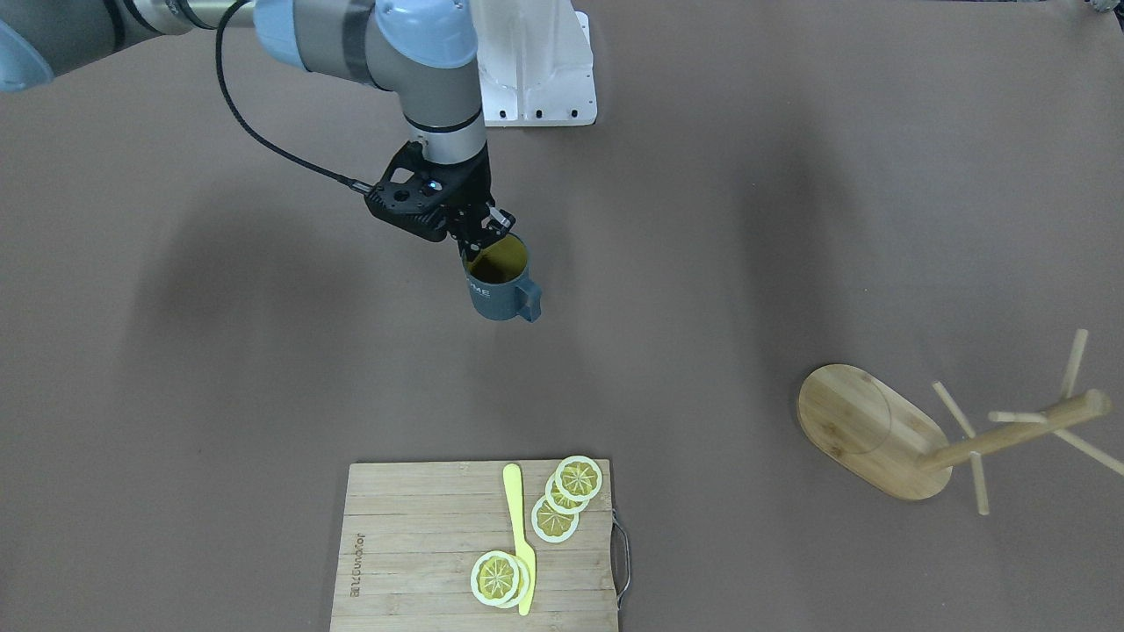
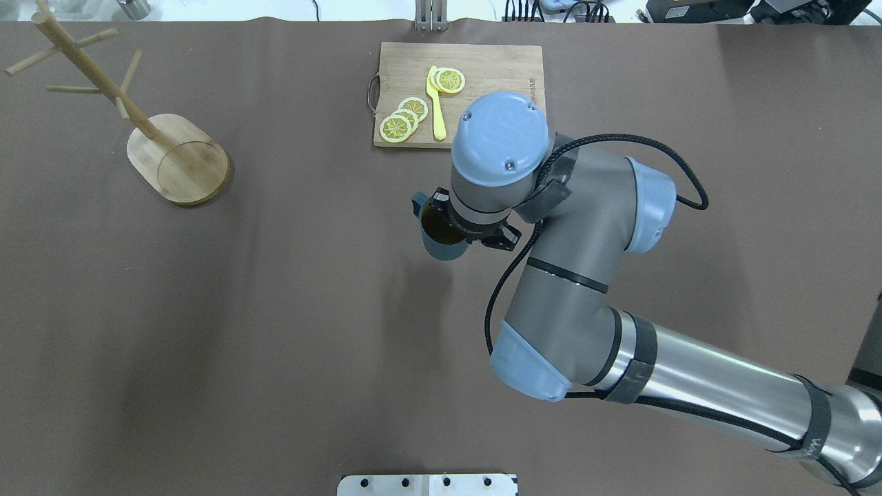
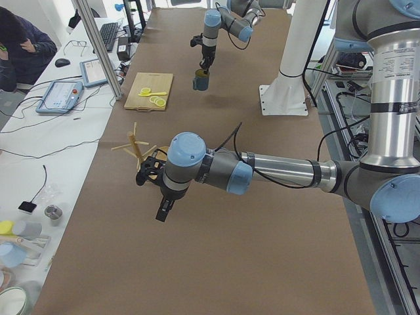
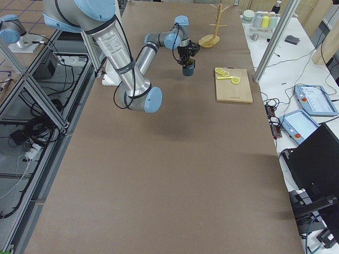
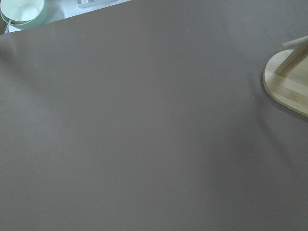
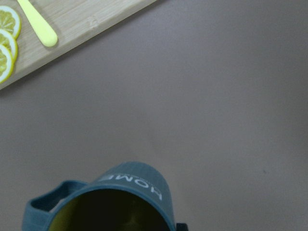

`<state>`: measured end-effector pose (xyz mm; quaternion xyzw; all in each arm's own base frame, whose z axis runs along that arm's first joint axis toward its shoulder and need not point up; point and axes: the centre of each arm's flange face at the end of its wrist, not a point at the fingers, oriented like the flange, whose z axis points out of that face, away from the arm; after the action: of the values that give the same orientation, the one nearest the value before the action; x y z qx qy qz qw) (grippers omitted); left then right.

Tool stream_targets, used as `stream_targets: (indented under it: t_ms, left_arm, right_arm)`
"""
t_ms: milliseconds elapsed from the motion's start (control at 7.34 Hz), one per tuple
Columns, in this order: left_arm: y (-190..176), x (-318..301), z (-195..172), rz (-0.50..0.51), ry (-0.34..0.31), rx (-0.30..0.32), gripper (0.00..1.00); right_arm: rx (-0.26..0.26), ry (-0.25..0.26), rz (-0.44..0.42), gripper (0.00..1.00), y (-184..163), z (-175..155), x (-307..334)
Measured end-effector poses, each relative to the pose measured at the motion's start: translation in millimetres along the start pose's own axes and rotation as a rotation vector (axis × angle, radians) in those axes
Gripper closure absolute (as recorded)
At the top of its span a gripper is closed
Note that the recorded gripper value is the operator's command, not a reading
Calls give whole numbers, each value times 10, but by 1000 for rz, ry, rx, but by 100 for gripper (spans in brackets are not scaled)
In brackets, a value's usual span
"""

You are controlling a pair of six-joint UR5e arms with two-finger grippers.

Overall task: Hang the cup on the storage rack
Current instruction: 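Carry the teal mug toward the table center and set it down, then open the right gripper and withdraw it while the left arm reaches toward the mug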

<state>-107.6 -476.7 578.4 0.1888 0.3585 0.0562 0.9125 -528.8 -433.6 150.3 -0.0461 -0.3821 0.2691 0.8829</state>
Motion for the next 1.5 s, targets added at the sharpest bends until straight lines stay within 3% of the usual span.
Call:
stream_targets:
  t_ms: [136,272,545,681,953,1226,1498]
  left_arm:
    - [5,-3,4,-1,0,-1,1]
    - [7,-5,5,-1,0,-1,1]
    - [8,-8,4,-2,0,-1,2]
    - [5,-6,3,-1,0,-1,1]
    - [7,-9,3,-2,0,-1,1]
    - [3,-1,-3,0,0,0,1]
    - [-56,96,-106,20,-1,22,1]
  right_arm:
    - [-9,15,1,96,135,99,-92]
    - [-16,27,-3,82,225,179,-160]
    - [-22,49,-13,42,329,304,-249]
    - [-19,56,-17,0,350,347,-254]
    - [-5,47,-57,0,367,327,-258]
    - [2,-11,-121,0,301,4,-245]
    - [7,-51,-159,0,-88,-304,-110]
